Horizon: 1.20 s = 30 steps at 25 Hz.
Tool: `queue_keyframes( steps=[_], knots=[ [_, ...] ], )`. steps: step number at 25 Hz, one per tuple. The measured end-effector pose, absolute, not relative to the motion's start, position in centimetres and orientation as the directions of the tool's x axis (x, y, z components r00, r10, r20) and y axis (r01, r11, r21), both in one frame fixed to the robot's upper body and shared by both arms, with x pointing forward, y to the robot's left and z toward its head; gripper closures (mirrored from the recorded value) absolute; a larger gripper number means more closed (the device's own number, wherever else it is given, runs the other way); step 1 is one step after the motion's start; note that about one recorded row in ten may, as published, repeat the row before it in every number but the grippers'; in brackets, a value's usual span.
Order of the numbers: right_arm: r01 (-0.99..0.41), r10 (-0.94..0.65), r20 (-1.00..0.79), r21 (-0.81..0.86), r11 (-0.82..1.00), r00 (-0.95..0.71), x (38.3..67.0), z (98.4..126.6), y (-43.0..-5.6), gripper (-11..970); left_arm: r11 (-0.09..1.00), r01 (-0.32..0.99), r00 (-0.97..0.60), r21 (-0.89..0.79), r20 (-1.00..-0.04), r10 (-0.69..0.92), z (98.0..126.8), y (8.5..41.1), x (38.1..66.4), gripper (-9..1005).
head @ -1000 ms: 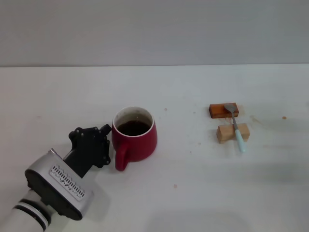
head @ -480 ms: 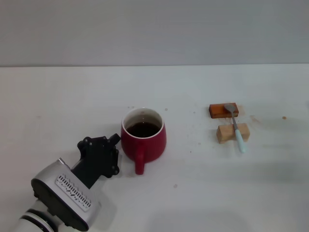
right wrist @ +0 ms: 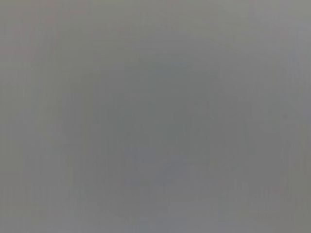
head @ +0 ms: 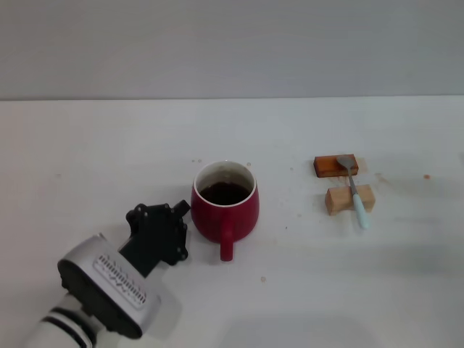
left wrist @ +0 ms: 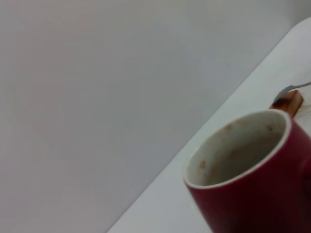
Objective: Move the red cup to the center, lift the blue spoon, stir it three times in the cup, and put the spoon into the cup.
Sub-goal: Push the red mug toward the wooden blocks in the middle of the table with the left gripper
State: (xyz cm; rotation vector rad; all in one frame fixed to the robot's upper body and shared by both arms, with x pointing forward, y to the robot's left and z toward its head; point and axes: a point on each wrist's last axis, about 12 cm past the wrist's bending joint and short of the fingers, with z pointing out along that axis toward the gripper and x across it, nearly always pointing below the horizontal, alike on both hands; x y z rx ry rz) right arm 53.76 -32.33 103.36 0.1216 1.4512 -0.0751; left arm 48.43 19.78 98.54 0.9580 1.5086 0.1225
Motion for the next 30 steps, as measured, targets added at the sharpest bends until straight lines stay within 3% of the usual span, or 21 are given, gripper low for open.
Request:
queue_keyframes(
  steps=[9,30],
  knots=[
    [0.126,0.026,-0.993,0.041,0.991,0.119,53.6,103.3,-32.3,208,0.618,0.489,0.148,0.616,-0.757,0.637,99.2,19.4,50.6,988],
    [0.115,0.028,-0.992,0.043,0.992,0.125,54.2,103.6,-32.0,208,0.609,0.552,0.178,0.570,-0.794,0.582,99.8,16.3,50.0,986]
  ],
)
